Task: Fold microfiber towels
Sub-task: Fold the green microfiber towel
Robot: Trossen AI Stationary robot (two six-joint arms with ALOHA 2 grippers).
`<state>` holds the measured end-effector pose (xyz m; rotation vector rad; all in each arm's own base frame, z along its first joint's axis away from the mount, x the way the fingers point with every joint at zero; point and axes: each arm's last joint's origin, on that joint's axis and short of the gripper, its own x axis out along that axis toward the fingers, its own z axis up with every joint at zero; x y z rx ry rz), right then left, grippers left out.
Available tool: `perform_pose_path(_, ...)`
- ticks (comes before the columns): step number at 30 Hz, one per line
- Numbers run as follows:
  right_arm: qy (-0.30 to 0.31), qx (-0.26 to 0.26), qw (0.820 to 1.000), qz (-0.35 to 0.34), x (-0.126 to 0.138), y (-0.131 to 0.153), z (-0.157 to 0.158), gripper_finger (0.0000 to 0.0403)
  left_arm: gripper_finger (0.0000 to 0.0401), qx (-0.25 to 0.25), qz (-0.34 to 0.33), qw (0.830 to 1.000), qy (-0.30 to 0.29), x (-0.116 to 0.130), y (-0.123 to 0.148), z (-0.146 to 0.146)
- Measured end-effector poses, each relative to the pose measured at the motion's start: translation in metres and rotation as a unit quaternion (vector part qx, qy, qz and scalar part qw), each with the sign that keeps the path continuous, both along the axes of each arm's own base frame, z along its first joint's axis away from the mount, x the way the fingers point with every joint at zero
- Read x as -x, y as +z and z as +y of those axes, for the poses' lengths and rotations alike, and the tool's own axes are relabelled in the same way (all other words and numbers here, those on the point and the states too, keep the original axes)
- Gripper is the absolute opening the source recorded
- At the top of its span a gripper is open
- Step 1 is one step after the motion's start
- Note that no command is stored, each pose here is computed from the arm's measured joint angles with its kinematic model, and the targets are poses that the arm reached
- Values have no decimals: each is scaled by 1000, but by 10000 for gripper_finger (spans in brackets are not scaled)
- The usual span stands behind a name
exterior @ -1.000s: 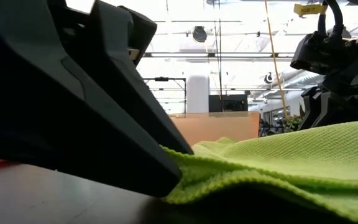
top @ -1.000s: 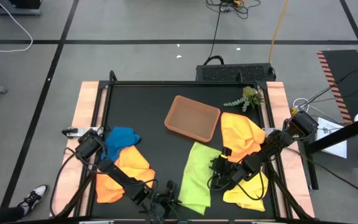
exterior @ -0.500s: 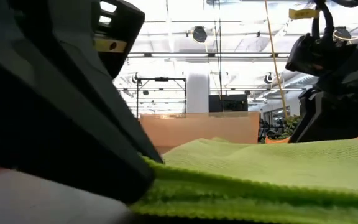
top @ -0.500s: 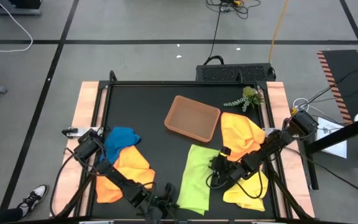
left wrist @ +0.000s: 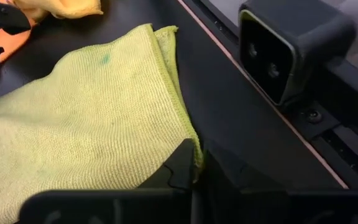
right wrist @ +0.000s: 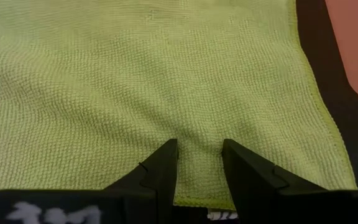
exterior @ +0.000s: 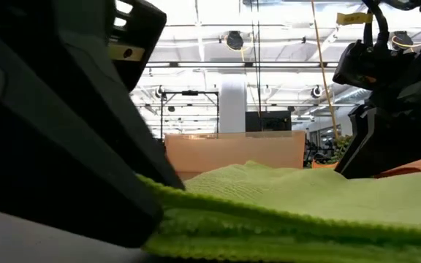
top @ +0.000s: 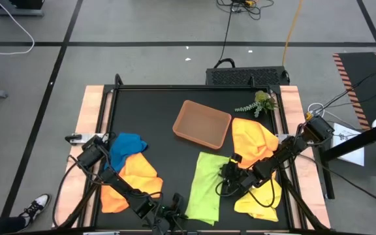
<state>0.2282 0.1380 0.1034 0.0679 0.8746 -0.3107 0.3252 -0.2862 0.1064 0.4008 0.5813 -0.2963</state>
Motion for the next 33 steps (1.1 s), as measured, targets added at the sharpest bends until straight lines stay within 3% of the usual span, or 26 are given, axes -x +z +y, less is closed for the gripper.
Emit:
perform_pose_path(11, 14, -6, 1000, -9, 2, 11, -1, 126, 131, 18, -7, 1000, 12, -2, 11, 4)
perform_pose_path(21, 41, -49, 995, -77, 4, 43, 6, 126, 152, 52, -6, 998, 32, 4, 44, 9)
perform_pose_path(27, 134, -89, 971, -174, -4, 61, 31, 126, 152, 47, 16, 998, 43, 6, 43, 11)
perform_pose_path(33, 176, -100, 952, -228, -1, 72, 46, 126, 152, 42, 37, 998, 42, 7, 39, 14)
